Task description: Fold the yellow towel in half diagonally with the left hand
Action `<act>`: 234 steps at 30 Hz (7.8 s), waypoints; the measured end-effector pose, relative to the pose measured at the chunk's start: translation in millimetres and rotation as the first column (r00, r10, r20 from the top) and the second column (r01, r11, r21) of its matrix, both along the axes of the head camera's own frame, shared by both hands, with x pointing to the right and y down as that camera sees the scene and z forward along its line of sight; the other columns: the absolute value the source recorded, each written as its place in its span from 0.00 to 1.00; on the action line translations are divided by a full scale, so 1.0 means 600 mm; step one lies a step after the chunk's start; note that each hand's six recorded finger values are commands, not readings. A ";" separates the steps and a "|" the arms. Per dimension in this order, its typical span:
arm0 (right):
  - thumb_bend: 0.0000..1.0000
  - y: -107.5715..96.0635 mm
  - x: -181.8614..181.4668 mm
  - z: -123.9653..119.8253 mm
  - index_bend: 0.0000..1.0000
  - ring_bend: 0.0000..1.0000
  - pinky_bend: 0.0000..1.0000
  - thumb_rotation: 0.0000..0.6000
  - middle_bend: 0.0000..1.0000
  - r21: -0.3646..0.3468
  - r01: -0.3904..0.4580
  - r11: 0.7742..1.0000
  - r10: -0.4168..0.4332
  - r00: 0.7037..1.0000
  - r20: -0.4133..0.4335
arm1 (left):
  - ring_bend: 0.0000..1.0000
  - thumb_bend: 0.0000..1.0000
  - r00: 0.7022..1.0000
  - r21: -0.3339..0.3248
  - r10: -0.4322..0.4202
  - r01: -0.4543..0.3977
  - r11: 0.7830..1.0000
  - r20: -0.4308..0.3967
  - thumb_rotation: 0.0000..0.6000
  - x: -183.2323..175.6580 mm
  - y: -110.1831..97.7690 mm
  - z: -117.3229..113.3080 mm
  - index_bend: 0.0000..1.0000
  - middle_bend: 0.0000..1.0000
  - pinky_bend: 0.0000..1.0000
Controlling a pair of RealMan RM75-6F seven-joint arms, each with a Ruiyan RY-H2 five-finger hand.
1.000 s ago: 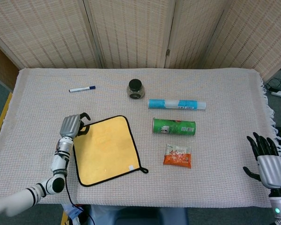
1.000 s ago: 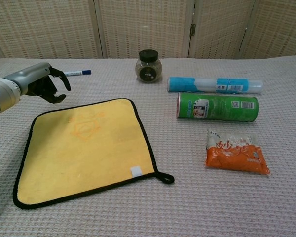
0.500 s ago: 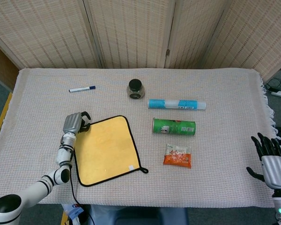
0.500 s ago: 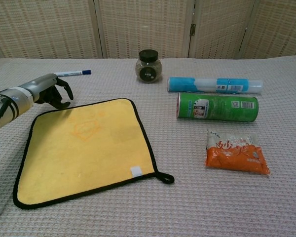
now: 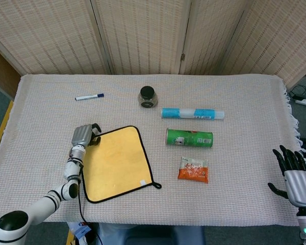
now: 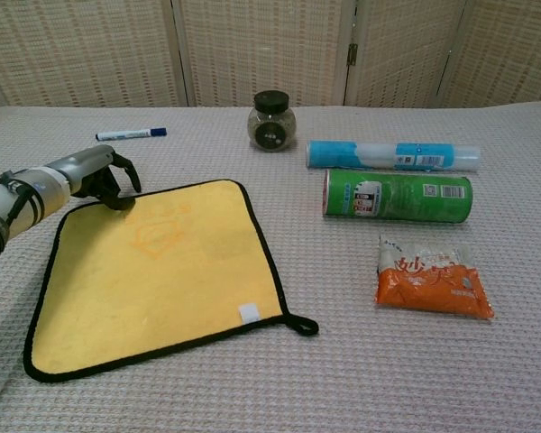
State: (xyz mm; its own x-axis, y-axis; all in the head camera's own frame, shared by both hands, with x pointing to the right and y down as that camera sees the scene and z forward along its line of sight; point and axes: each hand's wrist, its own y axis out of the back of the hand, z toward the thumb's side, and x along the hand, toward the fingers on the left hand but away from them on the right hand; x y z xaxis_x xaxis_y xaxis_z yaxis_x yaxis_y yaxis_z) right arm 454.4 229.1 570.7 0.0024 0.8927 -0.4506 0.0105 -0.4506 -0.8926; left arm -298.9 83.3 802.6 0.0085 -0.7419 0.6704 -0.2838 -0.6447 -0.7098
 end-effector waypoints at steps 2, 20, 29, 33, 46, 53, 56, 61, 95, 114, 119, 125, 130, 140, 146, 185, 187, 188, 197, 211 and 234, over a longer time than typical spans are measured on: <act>0.25 0.000 0.000 -0.002 0.00 0.00 0.00 1.00 0.00 0.005 0.000 1.000 0.000 1.000 0.001 | 1.00 0.43 1.000 -0.006 0.000 0.000 1.000 0.001 1.00 0.001 0.002 0.002 0.45 1.00 1.00; 0.25 0.002 -0.001 -0.010 0.00 0.00 0.00 1.00 0.00 0.018 0.002 1.000 -0.002 1.000 0.005 | 1.00 0.43 1.000 0.018 -0.006 0.006 1.000 -0.010 1.00 0.014 0.006 -0.002 0.58 1.00 1.00; 0.25 0.004 -0.004 -0.012 0.00 0.00 0.00 1.00 0.00 0.021 0.009 1.000 -0.010 1.000 0.011 | 1.00 0.44 1.000 0.036 0.001 0.000 0.999 -0.027 1.00 0.017 0.012 -0.013 0.60 1.00 1.00; 0.25 0.006 -0.008 -0.013 0.00 0.00 0.00 1.00 0.00 0.022 0.018 1.000 -0.018 1.000 0.018 | 1.00 0.46 0.999 0.055 0.011 -0.008 0.998 -0.045 1.00 0.023 0.017 -0.026 0.62 1.00 1.00; 0.25 0.016 -0.022 -0.030 0.00 0.00 0.00 1.00 0.00 0.040 0.053 0.998 -0.055 0.997 0.051 | 1.00 0.46 0.987 0.134 0.107 -0.092 0.987 -0.116 1.00 0.072 0.094 -0.100 0.61 1.00 1.00; 0.25 0.027 -0.030 -0.042 0.00 0.00 0.00 1.00 0.00 0.058 0.072 0.996 -0.076 0.995 0.067 | 1.00 0.46 0.976 0.154 0.176 -0.155 0.976 -0.131 1.00 0.083 0.158 -0.137 0.62 1.00 1.00; 0.25 0.032 -0.032 -0.049 0.00 0.00 0.00 1.00 0.00 0.069 0.076 0.995 -0.081 0.994 0.071 | 1.00 0.46 0.971 0.152 0.201 -0.181 0.972 -0.130 1.00 0.085 0.181 -0.145 0.62 1.00 1.00; 0.25 0.035 -0.035 -0.054 0.00 0.00 0.00 1.00 0.00 0.079 0.081 0.994 -0.087 0.993 0.076 | 1.00 0.46 0.964 0.142 0.226 -0.205 0.968 -0.144 1.00 0.091 0.208 -0.152 0.62 1.00 1.00; 0.25 0.046 -0.046 -0.059 0.00 0.00 0.00 1.00 0.00 0.083 0.112 0.990 -0.119 0.989 0.088 | 1.00 0.46 0.927 0.123 0.331 -0.313 0.942 -0.177 1.00 0.113 0.326 -0.175 0.62 1.00 1.00; 0.25 0.046 -0.047 -0.056 0.00 0.00 0.00 1.00 0.00 0.076 0.114 0.991 -0.120 0.989 0.088 | 1.00 0.46 0.919 0.097 0.346 -0.334 0.938 -0.190 1.00 0.115 0.348 -0.174 0.61 1.00 1.00; 0.25 0.046 -0.048 -0.055 0.00 0.00 0.00 1.00 0.00 0.073 0.115 0.991 -0.122 0.989 0.088 | 1.00 0.46 0.917 0.093 0.349 -0.337 0.937 -0.195 1.00 0.116 0.353 -0.175 0.61 1.00 1.00; 0.25 0.047 -0.048 -0.057 0.00 0.00 0.00 1.00 0.00 0.076 0.116 0.990 -0.123 0.989 0.088 | 1.00 0.46 0.916 0.085 0.352 -0.342 0.936 -0.191 1.00 0.114 0.355 -0.171 0.56 1.00 1.00; 0.25 0.046 -0.047 -0.056 0.00 0.00 0.00 1.00 0.00 0.074 0.115 0.991 -0.121 0.989 0.087 | 1.00 0.46 0.915 0.085 0.351 -0.341 0.936 -0.198 1.00 0.112 0.356 -0.174 0.44 1.00 1.00; 0.25 0.047 -0.049 -0.056 0.00 0.00 0.00 1.00 0.00 0.073 0.118 0.990 -0.124 0.988 0.089 | 1.00 0.43 0.918 0.121 0.340 -0.320 0.939 -0.205 1.00 0.100 0.345 -0.200 0.39 1.00 1.00; 0.25 0.050 -0.052 -0.055 0.00 0.00 0.00 1.00 0.00 0.068 0.124 0.990 -0.131 0.987 0.097 | 1.00 0.43 0.931 0.124 0.334 -0.318 0.940 -0.147 1.00 0.070 0.330 -0.210 0.40 1.00 1.00; 0.25 0.050 -0.043 -0.048 0.00 0.00 0.00 1.00 0.00 0.046 0.107 0.993 -0.111 0.990 0.088 | 1.00 0.58 0.896 0.052 0.355 -0.354 0.934 -0.267 1.00 0.117 0.314 -0.194 0.20 1.00 1.00; 0.25 0.050 -0.042 -0.049 0.00 0.00 0.00 1.00 0.00 0.049 0.104 0.993 -0.108 0.990 0.086 | 1.00 0.59 0.889 0.041 0.367 -0.371 0.928 -0.273 1.00 0.123 0.317 -0.191 0.20 1.00 1.00; 0.25 0.051 -0.041 -0.049 0.00 0.00 0.00 1.00 0.00 0.050 0.102 0.994 -0.106 0.991 0.085 | 1.00 0.59 0.886 0.035 0.372 -0.377 0.925 -0.277 1.00 0.127 0.319 -0.189 0.20 1.00 1.00; 0.25 0.052 -0.035 -0.050 0.00 0.00 0.00 1.00 0.00 0.051 0.093 0.994 -0.097 0.992 0.079 | 1.00 0.62 0.855 0.034 0.413 -0.424 0.905 -0.314 1.00 0.161 0.320 -0.179 0.21 1.00 1.00; 0.25 0.055 -0.025 -0.055 0.00 0.00 0.00 1.00 0.00 0.056 0.074 0.996 -0.078 0.994 0.071 | 1.00 0.66 0.845 -0.010 0.436 -0.462 0.887 -0.309 1.00 0.189 0.313 -0.145 0.21 1.00 1.00; 0.25 0.064 -0.022 -0.072 0.00 0.00 0.00 1.00 0.00 0.087 0.068 0.994 -0.074 0.995 0.073 | 1.00 0.66 0.806 -0.021 0.495 -0.529 0.848 -0.326 1.00 0.206 0.346 -0.158 0.22 1.00 1.00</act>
State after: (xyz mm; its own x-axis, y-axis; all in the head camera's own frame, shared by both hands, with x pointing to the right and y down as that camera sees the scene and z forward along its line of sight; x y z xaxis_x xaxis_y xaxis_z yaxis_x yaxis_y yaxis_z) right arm 441.1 267.8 527.3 0.0981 0.9237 -0.3703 0.0503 -0.3762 -0.9252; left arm -175.1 291.0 708.0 0.5780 -0.4981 0.6464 -0.0762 -0.8216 -0.5649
